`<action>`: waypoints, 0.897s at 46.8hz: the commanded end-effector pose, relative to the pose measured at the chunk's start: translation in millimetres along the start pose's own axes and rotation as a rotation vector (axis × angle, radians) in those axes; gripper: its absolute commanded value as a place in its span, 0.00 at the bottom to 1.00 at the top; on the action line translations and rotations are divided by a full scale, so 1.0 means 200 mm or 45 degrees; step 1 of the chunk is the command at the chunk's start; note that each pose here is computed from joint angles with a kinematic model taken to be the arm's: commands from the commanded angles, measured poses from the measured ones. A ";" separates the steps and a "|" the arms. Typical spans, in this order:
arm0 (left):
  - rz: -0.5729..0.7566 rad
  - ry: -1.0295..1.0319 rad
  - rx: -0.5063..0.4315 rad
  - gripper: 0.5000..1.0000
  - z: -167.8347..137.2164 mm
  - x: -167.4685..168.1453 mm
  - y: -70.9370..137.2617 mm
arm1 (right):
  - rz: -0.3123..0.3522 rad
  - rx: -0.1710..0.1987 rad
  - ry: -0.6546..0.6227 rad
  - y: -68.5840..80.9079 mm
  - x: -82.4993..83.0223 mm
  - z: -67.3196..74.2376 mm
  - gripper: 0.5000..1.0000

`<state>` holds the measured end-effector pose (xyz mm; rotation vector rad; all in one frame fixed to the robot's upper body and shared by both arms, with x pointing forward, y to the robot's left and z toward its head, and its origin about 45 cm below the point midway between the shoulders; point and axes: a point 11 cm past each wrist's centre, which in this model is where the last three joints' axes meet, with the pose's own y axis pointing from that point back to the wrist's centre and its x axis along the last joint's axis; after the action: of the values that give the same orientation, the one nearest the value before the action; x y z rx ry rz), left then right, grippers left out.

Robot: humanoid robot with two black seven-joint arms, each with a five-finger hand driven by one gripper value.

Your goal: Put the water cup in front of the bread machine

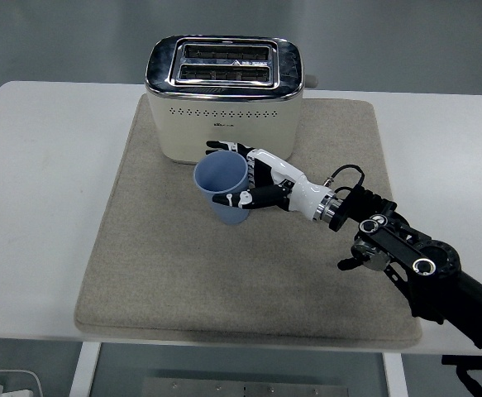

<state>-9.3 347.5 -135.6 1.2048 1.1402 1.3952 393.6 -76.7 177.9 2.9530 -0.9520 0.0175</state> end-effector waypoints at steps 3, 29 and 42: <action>-0.002 0.000 -0.001 1.00 0.00 0.00 0.00 | -0.022 0.002 -0.010 0.00 -0.01 0.00 0.86; 0.000 0.000 0.001 1.00 0.00 0.00 0.00 | 0.000 -0.019 0.016 0.05 0.06 0.00 0.86; 0.000 0.000 -0.001 1.00 0.00 0.00 0.00 | 0.001 -0.040 0.024 0.11 0.12 0.01 0.86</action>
<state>-9.1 347.6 -135.6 1.2048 1.1397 1.3956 401.1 -106.6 177.6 2.9134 -0.9596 0.0378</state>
